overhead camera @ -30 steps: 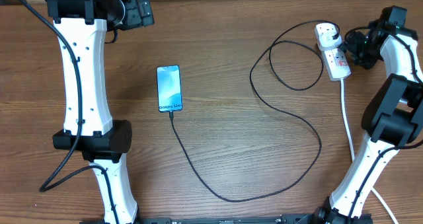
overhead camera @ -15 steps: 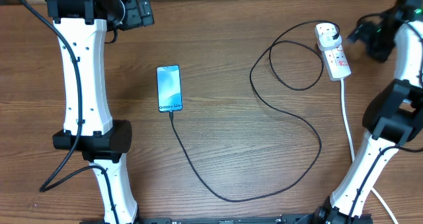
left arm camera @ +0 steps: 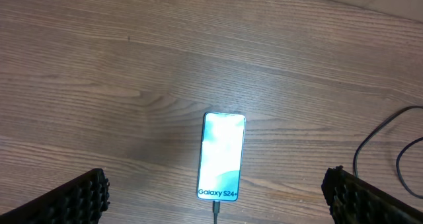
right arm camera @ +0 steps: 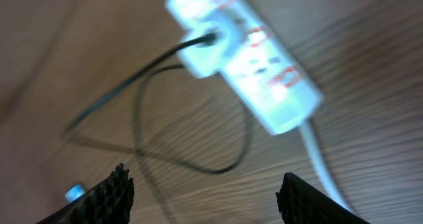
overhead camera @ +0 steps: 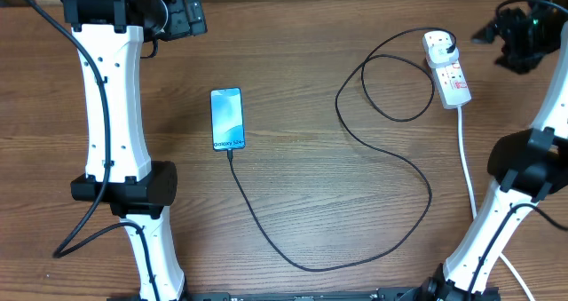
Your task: Plug charger to phone and switch on socket
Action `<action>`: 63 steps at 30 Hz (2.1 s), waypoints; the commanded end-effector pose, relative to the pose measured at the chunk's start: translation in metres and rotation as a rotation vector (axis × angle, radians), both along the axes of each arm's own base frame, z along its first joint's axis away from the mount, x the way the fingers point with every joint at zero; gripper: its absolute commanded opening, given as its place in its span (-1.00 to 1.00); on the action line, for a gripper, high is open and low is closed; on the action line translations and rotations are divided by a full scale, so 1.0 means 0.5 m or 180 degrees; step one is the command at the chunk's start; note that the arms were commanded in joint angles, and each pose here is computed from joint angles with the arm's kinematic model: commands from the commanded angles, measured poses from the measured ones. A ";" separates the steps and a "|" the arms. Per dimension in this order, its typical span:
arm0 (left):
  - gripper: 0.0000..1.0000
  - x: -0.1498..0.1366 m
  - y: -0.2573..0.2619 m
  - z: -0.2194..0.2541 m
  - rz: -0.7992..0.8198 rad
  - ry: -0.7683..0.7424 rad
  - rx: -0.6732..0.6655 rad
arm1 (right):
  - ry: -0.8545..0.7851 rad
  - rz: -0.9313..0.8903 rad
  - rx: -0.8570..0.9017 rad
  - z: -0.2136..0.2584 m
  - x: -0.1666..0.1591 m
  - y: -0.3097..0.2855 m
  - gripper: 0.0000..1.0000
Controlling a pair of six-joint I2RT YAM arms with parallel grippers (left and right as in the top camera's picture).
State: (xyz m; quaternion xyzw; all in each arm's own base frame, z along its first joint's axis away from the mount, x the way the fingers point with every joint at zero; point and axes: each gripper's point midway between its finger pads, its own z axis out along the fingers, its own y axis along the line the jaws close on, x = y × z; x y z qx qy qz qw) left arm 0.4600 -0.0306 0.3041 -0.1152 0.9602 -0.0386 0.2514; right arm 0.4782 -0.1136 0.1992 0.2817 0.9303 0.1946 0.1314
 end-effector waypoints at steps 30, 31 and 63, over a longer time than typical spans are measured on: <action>0.99 -0.004 0.011 0.014 0.0040 -0.0060 0.0035 | -0.2882 0.1388 -0.0437 0.667 -0.452 0.397 1.00; 0.99 -0.004 0.011 0.014 0.0040 -0.0060 0.0035 | -0.2951 0.1426 -0.0523 0.673 -0.463 0.394 1.00; 1.00 -0.004 0.011 0.014 0.0040 -0.0060 0.0035 | -0.4610 0.0917 -0.2137 0.340 -0.470 0.304 1.00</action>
